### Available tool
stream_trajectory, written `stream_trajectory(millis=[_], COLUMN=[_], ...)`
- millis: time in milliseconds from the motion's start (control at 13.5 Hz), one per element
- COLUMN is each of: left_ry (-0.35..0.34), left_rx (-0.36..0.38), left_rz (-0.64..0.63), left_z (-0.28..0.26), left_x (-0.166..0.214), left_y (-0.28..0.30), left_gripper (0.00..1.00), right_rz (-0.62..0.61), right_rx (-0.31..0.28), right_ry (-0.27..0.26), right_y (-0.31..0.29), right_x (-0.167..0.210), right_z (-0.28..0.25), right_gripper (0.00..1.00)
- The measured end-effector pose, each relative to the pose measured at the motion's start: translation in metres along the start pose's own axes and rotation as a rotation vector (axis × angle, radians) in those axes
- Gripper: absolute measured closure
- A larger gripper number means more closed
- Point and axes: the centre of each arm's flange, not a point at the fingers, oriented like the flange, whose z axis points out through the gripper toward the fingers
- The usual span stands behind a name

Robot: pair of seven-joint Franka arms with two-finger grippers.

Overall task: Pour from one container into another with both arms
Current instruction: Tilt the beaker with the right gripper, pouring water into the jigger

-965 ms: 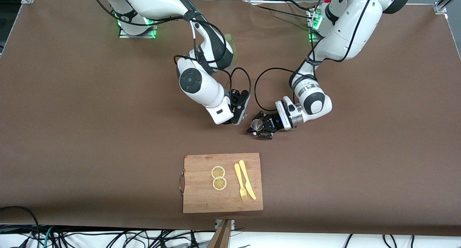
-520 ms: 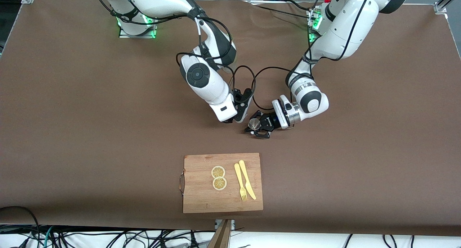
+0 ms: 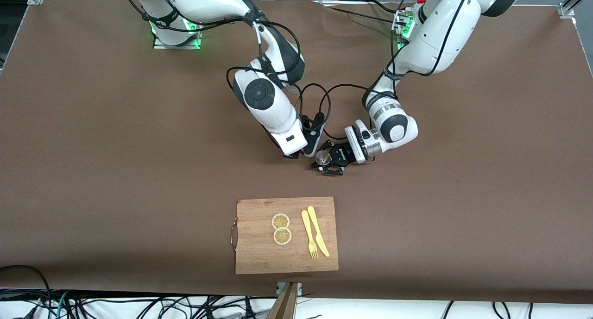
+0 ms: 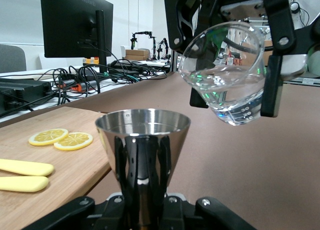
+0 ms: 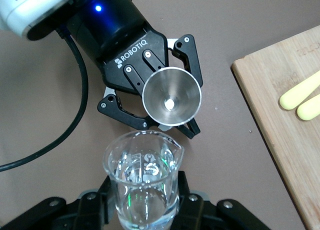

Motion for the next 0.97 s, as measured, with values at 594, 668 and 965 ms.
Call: stream_trajectory(millis=[594, 668, 965], left_ry=[-0.015, -0.016, -0.017], left_rx=[0.002, 0.003, 0.003], left_rz=[-0.003, -0.003, -0.003], left_z=[0.0039, 0.0037, 0.0034], left_x=[-0.001, -0.001, -0.0012], left_y=[0.0059, 0.0057, 0.0054], left_gripper=[0.91, 0.91, 0.91], right_rz=[-0.015, -0.017, -0.033], right_rx=[-0.012, -0.014, -0.025], right_ry=[-0.01, -0.012, -0.02], right_y=[-0.0012, -0.0013, -0.0035], right_x=[0.0004, 0.0005, 0.0017], right_z=[0.0005, 0.0005, 0.0009], right_gripper=[0.5, 0.5, 0.5])
